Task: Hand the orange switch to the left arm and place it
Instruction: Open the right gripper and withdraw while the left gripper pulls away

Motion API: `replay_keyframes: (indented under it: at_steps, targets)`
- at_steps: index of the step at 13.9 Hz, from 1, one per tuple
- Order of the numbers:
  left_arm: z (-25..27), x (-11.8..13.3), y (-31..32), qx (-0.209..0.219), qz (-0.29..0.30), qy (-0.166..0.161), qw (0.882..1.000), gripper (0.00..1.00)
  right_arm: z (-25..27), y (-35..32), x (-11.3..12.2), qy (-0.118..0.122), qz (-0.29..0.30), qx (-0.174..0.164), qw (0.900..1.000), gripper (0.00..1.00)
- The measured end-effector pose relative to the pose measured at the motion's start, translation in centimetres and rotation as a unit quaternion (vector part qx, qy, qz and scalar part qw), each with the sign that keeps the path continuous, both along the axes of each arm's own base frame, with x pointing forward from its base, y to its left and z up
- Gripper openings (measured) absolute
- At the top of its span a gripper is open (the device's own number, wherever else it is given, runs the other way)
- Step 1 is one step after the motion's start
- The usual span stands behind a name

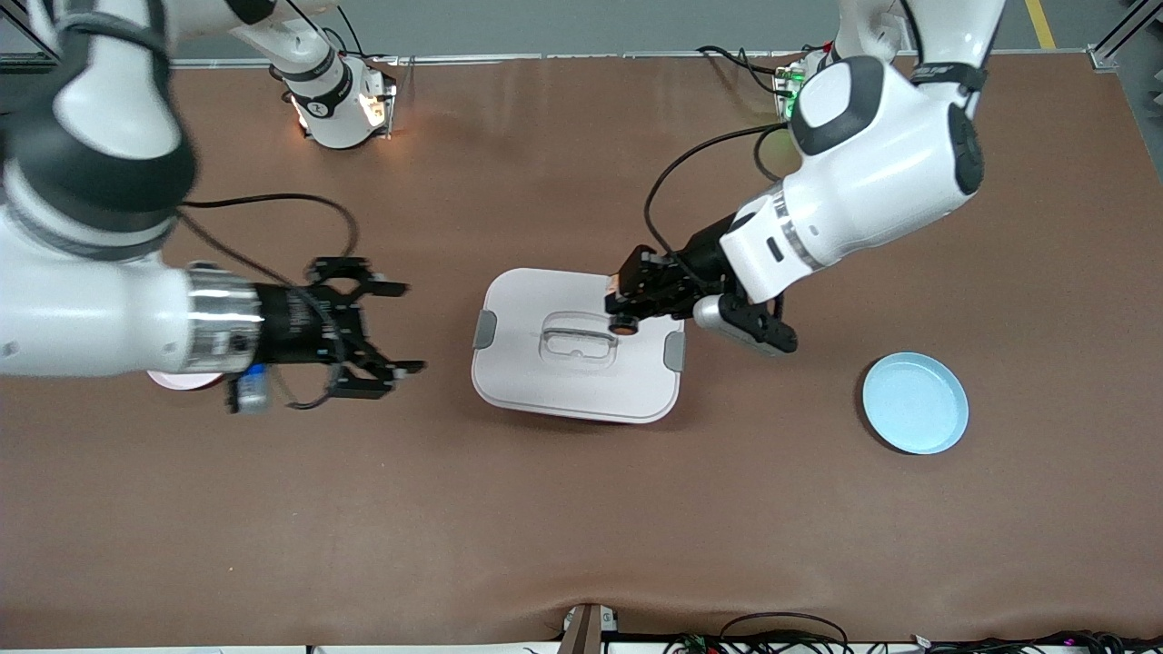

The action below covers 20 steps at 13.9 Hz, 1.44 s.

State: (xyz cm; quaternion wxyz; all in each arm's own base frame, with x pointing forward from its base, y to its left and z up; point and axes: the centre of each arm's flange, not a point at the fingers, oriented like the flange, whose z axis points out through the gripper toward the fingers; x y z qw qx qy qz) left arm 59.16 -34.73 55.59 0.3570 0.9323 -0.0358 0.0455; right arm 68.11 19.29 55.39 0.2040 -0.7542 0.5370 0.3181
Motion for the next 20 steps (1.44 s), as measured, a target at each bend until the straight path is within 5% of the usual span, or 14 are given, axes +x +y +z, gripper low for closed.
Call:
replay_keyframes:
  at_steps: [4,8,11,16,20]
  targets:
    - [3.0,-1.6,4.0,0.081,-0.029,0.007,0.996,0.34,-1.5,-10.0,-0.1,-0.037,0.100,0.000,0.994,1.00]
    - [5.2,-2.5,9.1,0.156,-0.036,0.016,0.987,0.34,-3.2,-16.3,-1.0,-0.086,0.237,-0.044,0.967,1.00]
    - [7.4,-4.1,12.3,0.214,-0.039,0.020,0.976,0.34,-3.8,-20.4,-1.5,-0.118,0.331,-0.063,0.934,1.00]
    - [9.5,-5.9,16.9,0.287,-0.027,0.034,0.957,0.34,-3.3,-23.9,-1.8,-0.164,0.488,-0.087,0.853,1.00]
    - [9.5,-5.2,21.1,0.292,0.004,0.055,0.955,0.34,-3.2,-24.7,-1.4,-0.180,0.539,-0.100,0.817,1.00]
